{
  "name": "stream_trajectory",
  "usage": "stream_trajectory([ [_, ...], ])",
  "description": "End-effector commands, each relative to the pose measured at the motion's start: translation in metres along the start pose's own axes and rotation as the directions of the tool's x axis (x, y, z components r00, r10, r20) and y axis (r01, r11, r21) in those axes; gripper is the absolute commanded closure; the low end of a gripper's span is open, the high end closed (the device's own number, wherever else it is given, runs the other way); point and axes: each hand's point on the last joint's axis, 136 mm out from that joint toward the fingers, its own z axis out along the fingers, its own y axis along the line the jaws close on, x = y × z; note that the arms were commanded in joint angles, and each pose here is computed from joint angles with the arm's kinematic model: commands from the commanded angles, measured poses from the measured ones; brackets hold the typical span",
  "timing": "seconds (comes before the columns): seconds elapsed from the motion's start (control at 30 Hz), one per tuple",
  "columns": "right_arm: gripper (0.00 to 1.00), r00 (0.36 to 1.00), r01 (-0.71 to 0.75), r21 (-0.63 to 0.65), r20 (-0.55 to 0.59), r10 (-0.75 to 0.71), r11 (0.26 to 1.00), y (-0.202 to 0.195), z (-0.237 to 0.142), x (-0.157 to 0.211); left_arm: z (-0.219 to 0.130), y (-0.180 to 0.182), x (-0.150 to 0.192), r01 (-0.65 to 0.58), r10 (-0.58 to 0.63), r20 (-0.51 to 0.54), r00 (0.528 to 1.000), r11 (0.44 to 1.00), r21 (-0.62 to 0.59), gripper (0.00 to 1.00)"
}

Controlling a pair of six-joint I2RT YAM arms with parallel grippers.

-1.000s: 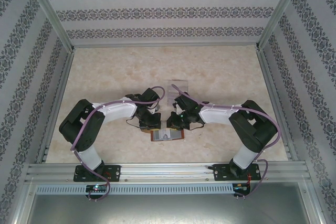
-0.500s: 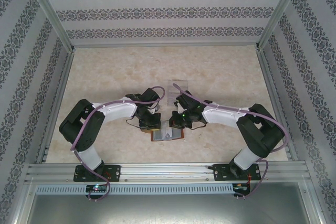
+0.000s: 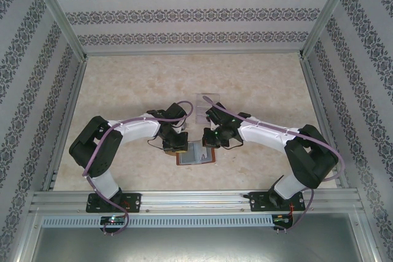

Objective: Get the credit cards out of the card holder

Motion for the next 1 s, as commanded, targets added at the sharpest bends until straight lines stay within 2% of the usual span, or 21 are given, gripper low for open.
stream_trajectory([
  [0.0,1.0,1.0,0.023,0.026,-0.007,-0.023,0.999,0.004,0.002,0.001,0.004,0.024,0.016,0.007,-0.011,-0.038,0.999,0.995,-0.098,0.93],
  [0.1,0.98,0.999,0.024,0.007,-0.024,-0.024,1.0,0.012,0.007,0.003,0.006,0.024,0.016,0.007,-0.011,-0.039,0.999,0.995,-0.096,0.93],
  [0.2,0.89,0.999,0.021,0.009,-0.038,-0.02,1.0,0.015,0.011,0.005,0.006,0.023,0.016,0.008,-0.011,-0.039,0.999,0.996,-0.09,0.93],
  [0.3,0.85,0.999,0.013,0.005,-0.045,-0.013,1.0,0.017,0.012,0.008,0.005,0.022,0.015,0.004,-0.007,-0.038,0.999,0.996,-0.088,0.93],
  [0.4,0.85,0.999,0.011,0.004,-0.048,-0.011,1.0,0.018,0.01,0.009,0.004,0.021,0.015,-0.002,-0.001,-0.038,0.999,0.996,-0.086,0.93],
  [0.5,0.93,1.0,0.014,0.012,-0.026,-0.013,1.0,0.017,0.005,0.008,0.002,0.021,0.015,-0.006,0.003,-0.032,0.999,0.996,-0.091,0.93],
  [0.63,0.95,0.999,0.038,0.012,0.021,-0.039,0.999,0.015,-0.007,0.0,-0.006,0.017,0.01,-0.016,0.016,0.001,1.0,0.996,-0.082,0.93],
  [0.8,0.97,0.987,0.154,-0.07,0.049,-0.151,0.986,0.019,-0.03,-0.011,-0.02,0.002,0.001,-0.039,0.042,0.061,0.997,0.998,-0.044,0.9],
  [0.9,0.97,0.943,0.326,-0.1,0.105,-0.315,0.94,0.025,-0.052,-0.016,-0.028,-0.007,-0.006,-0.055,0.057,0.094,0.994,0.998,-0.023,0.89],
  [0.97,0.97,0.903,0.417,-0.051,0.14,-0.407,0.908,0.019,-0.067,-0.023,-0.033,-0.011,-0.009,-0.065,0.067,0.114,0.991,0.998,-0.016,0.87],
])
